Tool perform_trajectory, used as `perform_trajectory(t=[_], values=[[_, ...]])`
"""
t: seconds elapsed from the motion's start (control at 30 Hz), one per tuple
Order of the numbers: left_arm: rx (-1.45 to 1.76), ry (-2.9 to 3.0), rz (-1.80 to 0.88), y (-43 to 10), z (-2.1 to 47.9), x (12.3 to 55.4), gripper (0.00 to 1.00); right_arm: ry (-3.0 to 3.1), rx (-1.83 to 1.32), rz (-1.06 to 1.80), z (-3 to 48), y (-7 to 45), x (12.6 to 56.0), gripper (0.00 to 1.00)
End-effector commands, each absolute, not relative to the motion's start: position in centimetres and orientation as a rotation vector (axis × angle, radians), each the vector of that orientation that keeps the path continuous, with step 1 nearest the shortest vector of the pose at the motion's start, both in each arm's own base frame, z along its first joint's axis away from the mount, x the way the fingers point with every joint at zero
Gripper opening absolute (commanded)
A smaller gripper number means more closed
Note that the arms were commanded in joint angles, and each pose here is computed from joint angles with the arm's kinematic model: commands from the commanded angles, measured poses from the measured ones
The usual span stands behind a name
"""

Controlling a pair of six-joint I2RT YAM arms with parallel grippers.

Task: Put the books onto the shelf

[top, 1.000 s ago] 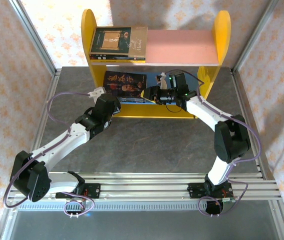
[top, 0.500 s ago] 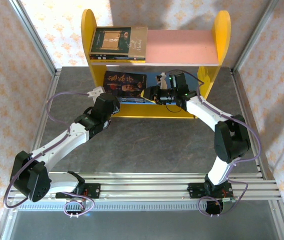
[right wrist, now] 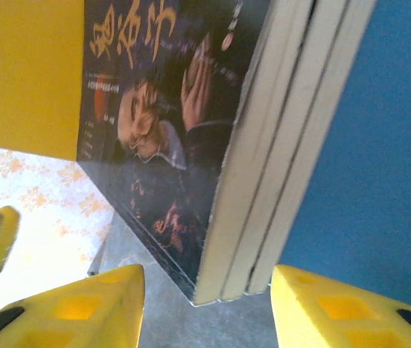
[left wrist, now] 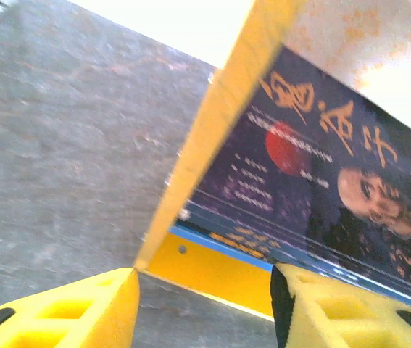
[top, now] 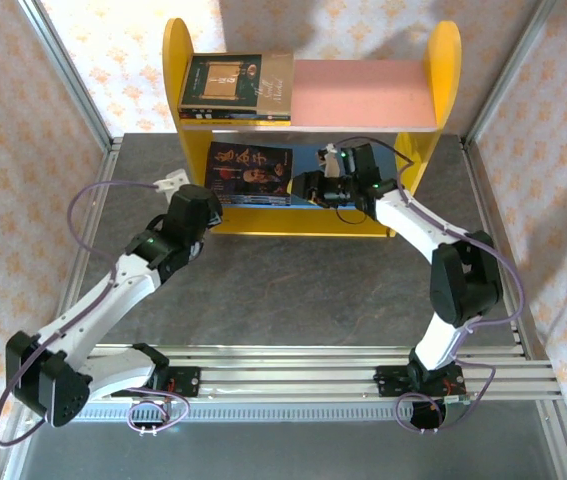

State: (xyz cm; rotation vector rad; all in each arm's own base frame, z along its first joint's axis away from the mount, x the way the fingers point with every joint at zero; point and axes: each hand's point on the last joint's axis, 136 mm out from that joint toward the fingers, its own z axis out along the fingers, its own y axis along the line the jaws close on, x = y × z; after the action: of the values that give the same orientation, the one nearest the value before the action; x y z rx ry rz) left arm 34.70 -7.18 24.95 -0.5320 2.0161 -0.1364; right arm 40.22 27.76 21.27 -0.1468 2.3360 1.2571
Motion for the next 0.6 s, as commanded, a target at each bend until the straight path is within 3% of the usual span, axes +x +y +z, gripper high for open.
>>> perform_trajectory(t=[0.0,0.23,0.33,0.47,0.57], values=[[-0.525,2.032,0.025,-4.3,25.6,32.8,0.53,2.278,-0.138,1.156,23.3,25.5,40.0,0.49],[-0.545,2.012,0.042,-2.9,25.9,31.6,0.63,2.277,-0.103,1.063,22.7,22.8,38.3,0.49],[-0.545,2.024,0.043,-2.8,25.9,31.5,0.67,2.267,-0.095,1.015,22.6,21.6,37.2,0.54],[-0.51,2.035,0.065,-2.6,26.2,31.1,0.73,2.251,-0.048,0.911,22.7,19.3,36.0,0.79],[-0.496,2.03,0.083,-2.2,26.5,30.7,0.88,2.218,-0.024,0.835,23.6,17.4,35.2,0.89]])
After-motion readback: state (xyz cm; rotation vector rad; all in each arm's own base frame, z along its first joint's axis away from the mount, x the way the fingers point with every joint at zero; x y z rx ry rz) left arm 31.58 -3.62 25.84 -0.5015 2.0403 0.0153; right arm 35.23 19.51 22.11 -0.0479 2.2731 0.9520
